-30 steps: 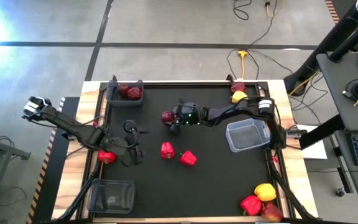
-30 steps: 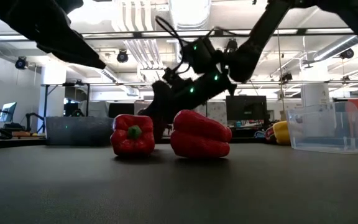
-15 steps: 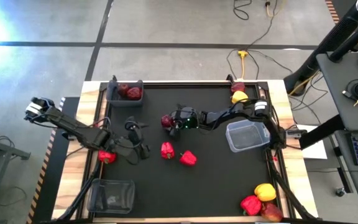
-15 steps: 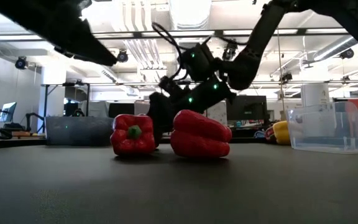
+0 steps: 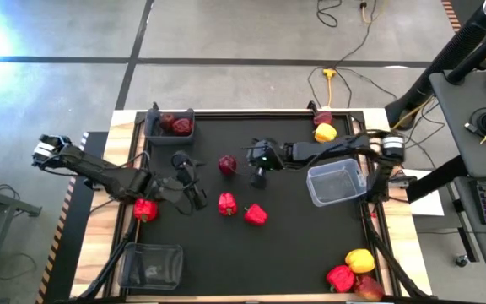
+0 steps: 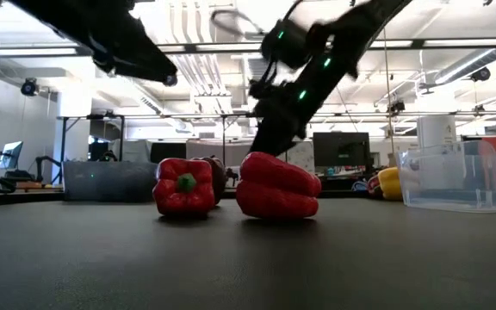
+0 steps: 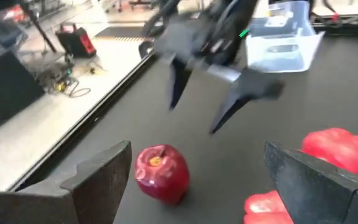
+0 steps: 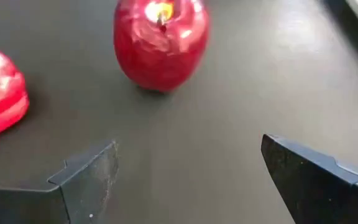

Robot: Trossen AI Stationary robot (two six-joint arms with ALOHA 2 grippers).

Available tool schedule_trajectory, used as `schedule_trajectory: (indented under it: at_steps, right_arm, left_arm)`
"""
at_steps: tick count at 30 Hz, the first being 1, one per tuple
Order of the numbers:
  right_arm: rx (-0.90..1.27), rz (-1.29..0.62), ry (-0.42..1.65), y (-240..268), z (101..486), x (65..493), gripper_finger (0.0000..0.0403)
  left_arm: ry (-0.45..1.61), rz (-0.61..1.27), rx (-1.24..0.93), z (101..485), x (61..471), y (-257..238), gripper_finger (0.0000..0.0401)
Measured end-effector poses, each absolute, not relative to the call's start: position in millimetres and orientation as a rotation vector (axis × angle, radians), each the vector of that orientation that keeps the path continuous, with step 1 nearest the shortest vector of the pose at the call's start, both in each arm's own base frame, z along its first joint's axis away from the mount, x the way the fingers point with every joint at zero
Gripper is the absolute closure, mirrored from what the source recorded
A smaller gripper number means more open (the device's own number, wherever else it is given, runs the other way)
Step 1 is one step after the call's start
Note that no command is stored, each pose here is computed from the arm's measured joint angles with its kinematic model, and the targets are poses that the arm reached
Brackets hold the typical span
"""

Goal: Sort produce into baskets
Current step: Put the red apple into the top black bin

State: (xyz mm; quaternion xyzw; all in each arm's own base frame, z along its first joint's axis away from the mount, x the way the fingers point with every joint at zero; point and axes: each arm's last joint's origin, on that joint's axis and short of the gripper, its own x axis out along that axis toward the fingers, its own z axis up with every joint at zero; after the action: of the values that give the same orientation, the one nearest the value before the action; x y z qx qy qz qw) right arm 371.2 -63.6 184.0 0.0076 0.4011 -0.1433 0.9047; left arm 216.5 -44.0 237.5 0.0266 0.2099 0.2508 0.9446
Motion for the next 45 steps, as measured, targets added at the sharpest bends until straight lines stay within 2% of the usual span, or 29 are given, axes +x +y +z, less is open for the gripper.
schedule_trajectory:
  at_steps: [9,15,20,45]
  right_arm:
    - [-0.008,-0.268,0.655,16,212,328,0.0026]
    - [-0.008,-0.280,0.523,66,199,309,0.0026]
    - [-0.012,-0.275,0.468,95,184,300,0.0026]
    - [-0.048,-0.278,0.491,96,179,301,0.0026]
  left_arm:
    - [0.548,0.589,-0.027,209,237,0,0.0054]
    - [0.602,0.666,-0.062,186,252,23,0.0054]
    - [0.608,0.600,-0.069,174,264,23,0.0054]
    - [0.550,0.674,-0.084,115,297,50,0.0059]
